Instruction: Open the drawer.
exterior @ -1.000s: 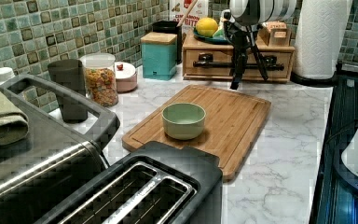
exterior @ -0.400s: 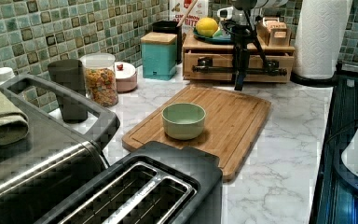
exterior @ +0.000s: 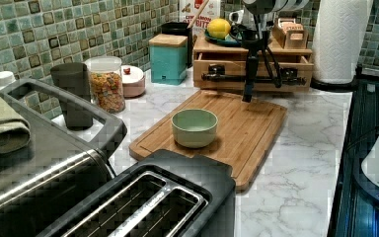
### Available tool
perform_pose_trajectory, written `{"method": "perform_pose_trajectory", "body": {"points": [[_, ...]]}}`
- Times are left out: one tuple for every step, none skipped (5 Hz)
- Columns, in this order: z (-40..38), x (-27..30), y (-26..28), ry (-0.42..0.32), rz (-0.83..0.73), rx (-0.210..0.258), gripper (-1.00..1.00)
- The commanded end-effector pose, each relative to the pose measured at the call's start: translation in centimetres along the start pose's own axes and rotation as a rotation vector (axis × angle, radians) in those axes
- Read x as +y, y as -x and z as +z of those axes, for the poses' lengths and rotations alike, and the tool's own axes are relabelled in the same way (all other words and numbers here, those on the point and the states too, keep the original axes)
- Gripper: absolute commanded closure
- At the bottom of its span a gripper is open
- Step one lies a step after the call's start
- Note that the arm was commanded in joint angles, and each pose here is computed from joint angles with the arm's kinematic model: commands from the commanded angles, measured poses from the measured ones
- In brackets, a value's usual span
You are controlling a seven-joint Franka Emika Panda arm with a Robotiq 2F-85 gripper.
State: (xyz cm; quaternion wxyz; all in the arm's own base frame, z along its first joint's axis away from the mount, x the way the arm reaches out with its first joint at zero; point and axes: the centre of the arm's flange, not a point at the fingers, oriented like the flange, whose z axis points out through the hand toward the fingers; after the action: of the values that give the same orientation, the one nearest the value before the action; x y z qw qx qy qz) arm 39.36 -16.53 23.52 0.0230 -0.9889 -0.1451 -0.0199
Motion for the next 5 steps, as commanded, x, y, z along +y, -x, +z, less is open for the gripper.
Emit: {"method": "perform_pose_trajectory", "body": {"points": [[1.7, -16.1, 0.0, -0.082, -0.148, -0.035, -1.0], [1.4, -18.2, 0.2, -0.112, -0.148, -0.063, -1.0], [1.2, -19.8, 0.1, -0.107, -0.118, -0.064, -1.0], [0.7, -20.8, -0.2, -0.088, -0.102, -0.056, -1.0], [-0.5, -21.8, -0.3, -0.11, -0.058, -0.009, -1.0]]}}
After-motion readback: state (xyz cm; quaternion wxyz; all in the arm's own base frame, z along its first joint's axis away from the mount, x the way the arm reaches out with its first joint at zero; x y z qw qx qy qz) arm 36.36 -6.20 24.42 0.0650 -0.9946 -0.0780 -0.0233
